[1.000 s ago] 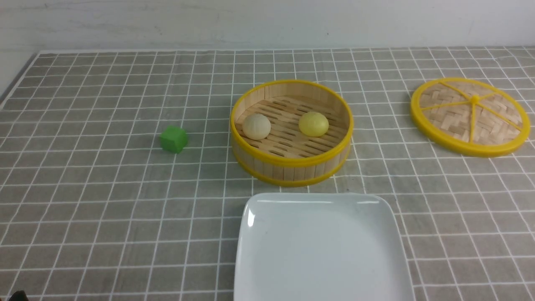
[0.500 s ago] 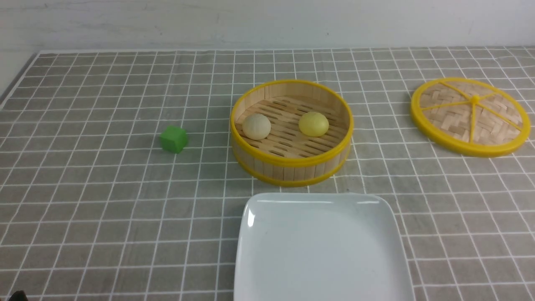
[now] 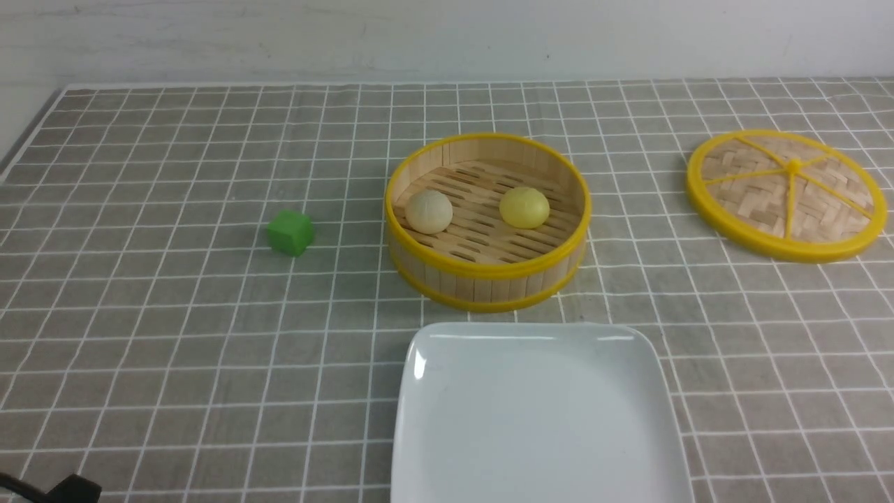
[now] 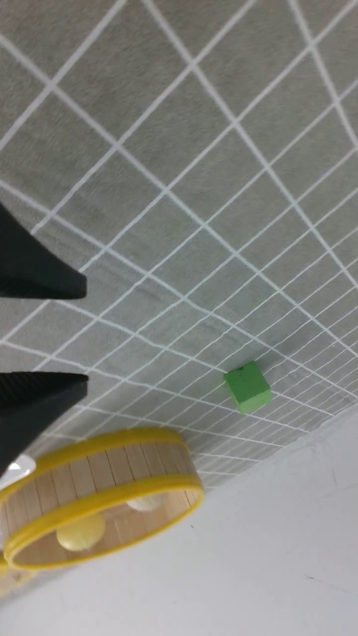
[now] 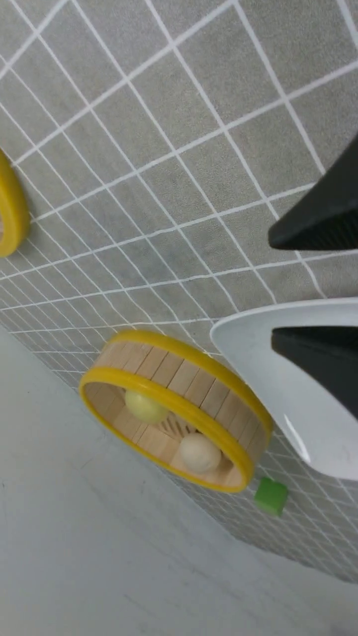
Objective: Put the steamed buns into the plate on the grey tablecloth.
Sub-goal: 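Reach toward a bun in the bamboo steamer with the right gripper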
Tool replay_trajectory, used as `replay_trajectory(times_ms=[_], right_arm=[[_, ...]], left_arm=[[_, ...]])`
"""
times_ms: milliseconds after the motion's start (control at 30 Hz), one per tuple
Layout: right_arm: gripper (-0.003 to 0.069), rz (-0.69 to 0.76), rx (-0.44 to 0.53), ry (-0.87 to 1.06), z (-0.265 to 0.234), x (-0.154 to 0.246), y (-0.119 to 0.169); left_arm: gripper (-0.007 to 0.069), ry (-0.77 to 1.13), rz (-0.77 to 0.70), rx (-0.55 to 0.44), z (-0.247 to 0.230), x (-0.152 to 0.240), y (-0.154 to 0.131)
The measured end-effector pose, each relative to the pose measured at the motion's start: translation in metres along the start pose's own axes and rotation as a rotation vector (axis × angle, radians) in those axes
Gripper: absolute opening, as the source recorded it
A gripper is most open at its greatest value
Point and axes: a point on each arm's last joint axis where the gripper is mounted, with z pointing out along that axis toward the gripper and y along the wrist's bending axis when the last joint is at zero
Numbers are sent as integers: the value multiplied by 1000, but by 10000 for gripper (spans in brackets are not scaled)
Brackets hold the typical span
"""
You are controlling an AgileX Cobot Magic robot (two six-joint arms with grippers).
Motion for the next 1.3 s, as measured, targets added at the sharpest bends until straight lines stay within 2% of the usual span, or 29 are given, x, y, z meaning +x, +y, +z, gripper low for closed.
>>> replay_trajectory(times_ms=[67, 133, 167, 233, 267, 300, 367, 533, 633, 767, 900, 1000, 1133, 1200, 1267, 1300], right_arm=[[204, -9, -24, -13, -3, -5, 8], [148, -106, -72, -67, -12, -21, 28], [88, -208, -97, -116, -20, -35, 46], [13, -357, -94, -149, -27, -54, 68], [8, -363, -91, -148, -27, -56, 70], [-10, -441, -60, -116, -26, -67, 83], [-10, -487, 14, 16, -10, -77, 93], [0, -412, 209, 475, 50, -62, 71], [2, -410, 207, 658, 77, -55, 70], [4, -464, 146, 752, 106, -58, 81], [29, -534, 78, 836, 160, -65, 106], [75, -594, 39, 874, 195, -64, 125], [149, -676, 2, 931, 238, -59, 148], [218, -711, 10, 973, 273, -52, 163], [246, -725, 22, 985, 289, -50, 168], [294, -738, 47, 1006, 310, -46, 173]], left_arm=[[239, -1, -53, 4, 0, 0, 0], [239, -12, -111, 19, 0, -1, -1], [239, -23, -139, 31, 0, -2, -2], [239, -41, -168, 52, 0, -4, -4], [239, -42, -168, 54, 0, -4, -4], [239, -54, -178, 67, 0, -5, -5], [239, -66, -183, 80, 0, -6, -6], [239, -66, -187, 81, 0, -6, -6], [239, -65, -186, 79, 0, -6, -6], [239, -68, -174, 77, 0, -6, -6], [239, -68, -130, 71, 0, -6, -5], [229, -46, -111, 49, 0, -4, -4], [162, 13, -112, 9, 0, 1, -1], [71, 60, -113, 4, 0, 5, -1], [41, 87, -113, 5, -1, 7, -2], [11, 136, -84, 10, -2, 11, -4]])
